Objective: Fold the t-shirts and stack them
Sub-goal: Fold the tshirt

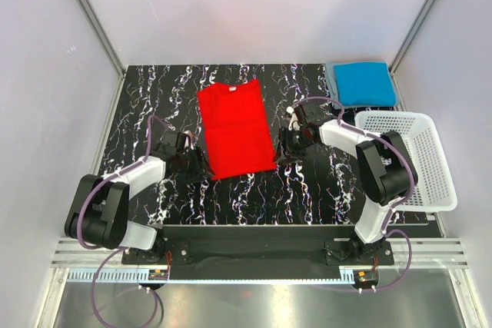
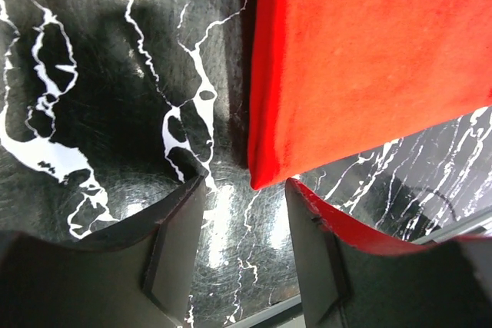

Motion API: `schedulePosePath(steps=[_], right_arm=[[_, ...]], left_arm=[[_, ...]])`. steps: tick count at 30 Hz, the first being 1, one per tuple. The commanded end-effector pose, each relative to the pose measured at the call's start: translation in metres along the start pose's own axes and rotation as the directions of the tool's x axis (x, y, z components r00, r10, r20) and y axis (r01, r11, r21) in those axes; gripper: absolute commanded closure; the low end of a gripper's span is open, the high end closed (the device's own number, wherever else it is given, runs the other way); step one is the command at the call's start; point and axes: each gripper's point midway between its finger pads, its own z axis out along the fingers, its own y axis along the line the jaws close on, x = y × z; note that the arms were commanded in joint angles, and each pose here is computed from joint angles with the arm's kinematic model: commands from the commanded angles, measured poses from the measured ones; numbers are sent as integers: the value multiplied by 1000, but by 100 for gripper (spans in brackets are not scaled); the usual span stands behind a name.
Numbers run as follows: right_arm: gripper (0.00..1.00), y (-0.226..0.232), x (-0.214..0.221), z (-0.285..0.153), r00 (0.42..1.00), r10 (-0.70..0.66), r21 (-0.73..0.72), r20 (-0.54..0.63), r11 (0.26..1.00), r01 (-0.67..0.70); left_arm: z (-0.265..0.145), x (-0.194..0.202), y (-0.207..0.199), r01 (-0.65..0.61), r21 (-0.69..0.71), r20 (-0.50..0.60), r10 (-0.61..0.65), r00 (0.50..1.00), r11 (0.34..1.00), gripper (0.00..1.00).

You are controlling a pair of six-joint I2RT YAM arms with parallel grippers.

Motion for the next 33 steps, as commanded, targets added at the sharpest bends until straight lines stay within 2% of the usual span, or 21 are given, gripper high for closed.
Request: schedulePosePath(steps=[1,7,12,18,27,31,33], right_arm=[[48,5,-13,4,999,-43,-24,-4,999,43],[52,-2,-8,19,998,-39,-32,-45,999,37],[56,-9,1,20,998,-20,-13,-56,1000,19],[69,-15,11,23,997,-12,0,-73,1000,12],[71,-16,21,30,997,11,-31,-75,999,-13],[74,-14,22,32,997,17,-52,-71,998,-21],[81,-15,22,33,998,17,-47,-68,999,-20]], left_arm=[[5,-2,-2,-15,20,-5,15,1000,1000,47],[19,7,9,-8,-5,-54,8,998,1000,48],[21,13,21,3,-51,-62,-6,998,999,56],[23,14,30,-13,-92,-56,7,998,996,62],[29,22,34,-2,-79,-78,-4,997,997,70],[30,26,33,9,-65,-85,-14,996,998,71],[30,27,34,1,-72,-92,-7,996,997,65]])
